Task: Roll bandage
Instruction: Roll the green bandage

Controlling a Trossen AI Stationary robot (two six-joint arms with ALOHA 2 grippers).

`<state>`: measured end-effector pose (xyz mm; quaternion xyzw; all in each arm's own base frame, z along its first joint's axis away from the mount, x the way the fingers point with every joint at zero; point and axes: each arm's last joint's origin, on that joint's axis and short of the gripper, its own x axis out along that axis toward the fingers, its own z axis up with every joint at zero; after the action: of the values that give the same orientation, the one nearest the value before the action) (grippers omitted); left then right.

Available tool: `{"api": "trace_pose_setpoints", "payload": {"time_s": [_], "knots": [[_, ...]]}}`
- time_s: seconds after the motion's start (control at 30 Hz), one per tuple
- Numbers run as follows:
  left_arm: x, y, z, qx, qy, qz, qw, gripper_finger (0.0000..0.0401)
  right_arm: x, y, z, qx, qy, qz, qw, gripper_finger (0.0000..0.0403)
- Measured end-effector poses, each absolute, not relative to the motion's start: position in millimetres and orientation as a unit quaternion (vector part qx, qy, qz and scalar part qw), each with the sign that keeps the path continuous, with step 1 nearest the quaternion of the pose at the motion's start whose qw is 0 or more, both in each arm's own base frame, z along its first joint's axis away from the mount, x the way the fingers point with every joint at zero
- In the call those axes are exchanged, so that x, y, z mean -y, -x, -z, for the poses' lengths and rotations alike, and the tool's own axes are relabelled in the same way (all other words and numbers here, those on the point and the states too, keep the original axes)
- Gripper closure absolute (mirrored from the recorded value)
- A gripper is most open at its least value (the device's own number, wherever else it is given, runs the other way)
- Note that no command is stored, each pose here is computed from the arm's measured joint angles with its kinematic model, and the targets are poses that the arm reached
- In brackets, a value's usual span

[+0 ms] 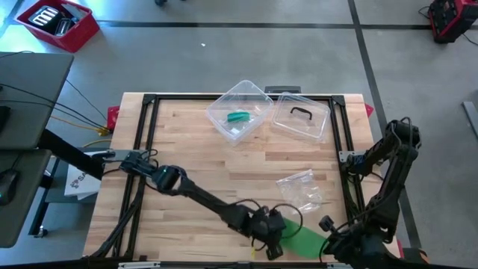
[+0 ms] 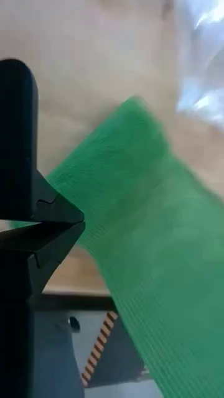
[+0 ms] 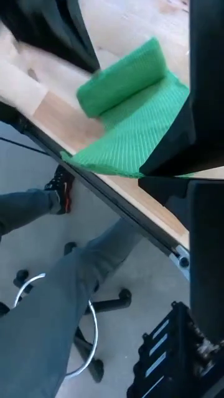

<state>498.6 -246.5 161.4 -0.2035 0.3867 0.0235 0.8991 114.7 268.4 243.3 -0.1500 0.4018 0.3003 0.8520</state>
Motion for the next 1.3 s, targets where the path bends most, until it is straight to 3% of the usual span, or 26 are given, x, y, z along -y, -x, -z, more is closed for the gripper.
{"api": "trace_pose_setpoints", "payload": {"time_s": [0.4,0.83,1.07,1.3], "knots": [[238,-511,-122,-0.386,0.243,-0.072,0.887,0.0401,-288,-116,-261,-0.349,0.131,-0.308,0.875,0.0403],[233,-511,-118,-0.384,0.224,-0.092,0.891,0.0401,-330,-109,-317,-0.33,0.227,-0.257,0.88,0.0403],[239,-509,-125,-0.367,0.2,-0.084,0.904,0.0401,-310,-149,-308,-0.349,0.259,-0.188,0.881,0.0403],[243,-501,-138,-0.37,0.169,-0.096,0.908,0.0401,-283,-192,-286,-0.397,0.277,-0.173,0.857,0.0403]]}}
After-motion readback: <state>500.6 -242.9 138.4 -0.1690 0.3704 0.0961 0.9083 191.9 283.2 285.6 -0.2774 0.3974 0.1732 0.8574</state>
